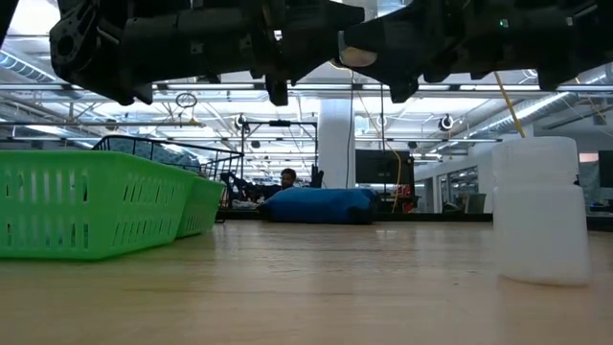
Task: Pick & Place Medicine items
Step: Put the right white pill bottle into the bottom green basket
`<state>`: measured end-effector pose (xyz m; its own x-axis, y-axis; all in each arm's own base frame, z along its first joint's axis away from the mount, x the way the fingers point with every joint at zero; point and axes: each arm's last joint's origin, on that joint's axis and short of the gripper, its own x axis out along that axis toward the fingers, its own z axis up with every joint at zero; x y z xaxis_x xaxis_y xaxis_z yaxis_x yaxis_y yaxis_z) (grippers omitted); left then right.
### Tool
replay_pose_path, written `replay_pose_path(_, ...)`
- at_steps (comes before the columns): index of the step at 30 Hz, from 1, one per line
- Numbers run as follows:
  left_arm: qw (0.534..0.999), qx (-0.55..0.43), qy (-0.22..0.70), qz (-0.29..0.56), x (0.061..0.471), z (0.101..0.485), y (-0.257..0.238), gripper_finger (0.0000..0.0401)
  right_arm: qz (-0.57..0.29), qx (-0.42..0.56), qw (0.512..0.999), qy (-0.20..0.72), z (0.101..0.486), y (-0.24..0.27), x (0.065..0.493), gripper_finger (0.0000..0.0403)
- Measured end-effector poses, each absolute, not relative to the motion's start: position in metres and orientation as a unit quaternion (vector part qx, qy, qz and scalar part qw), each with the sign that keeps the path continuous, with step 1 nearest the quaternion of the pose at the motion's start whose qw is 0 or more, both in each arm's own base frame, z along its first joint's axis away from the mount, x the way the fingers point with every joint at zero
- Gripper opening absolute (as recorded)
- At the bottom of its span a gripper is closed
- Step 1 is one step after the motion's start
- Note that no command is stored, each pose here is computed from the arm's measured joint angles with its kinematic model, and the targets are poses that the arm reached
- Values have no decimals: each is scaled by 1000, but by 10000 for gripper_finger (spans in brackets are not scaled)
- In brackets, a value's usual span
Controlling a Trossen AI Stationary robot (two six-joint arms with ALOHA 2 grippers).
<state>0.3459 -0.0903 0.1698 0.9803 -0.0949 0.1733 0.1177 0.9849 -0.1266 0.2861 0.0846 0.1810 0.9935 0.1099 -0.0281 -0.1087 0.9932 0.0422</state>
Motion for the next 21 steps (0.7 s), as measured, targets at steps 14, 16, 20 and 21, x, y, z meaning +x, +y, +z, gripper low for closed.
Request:
replay_pose_path(14, 971, -109, 211, 0, 333, 267, -85, 257, 54, 5, 995, 80, 168, 81, 286, 133)
replay_pose_path(16, 961, -89, 261, 13, 339, 285, -82, 257, 49, 14, 995, 86, 167, 78, 287, 133)
replay_pose_path(20, 947, -58, 316, 19, 362, 307, -78, 259, 43, 19, 994, 99, 164, 75, 287, 133)
replay_pose_path(21, 946, -50, 319, 10, 369, 310, -78, 259, 43, 19, 994, 100, 164, 75, 287, 133)
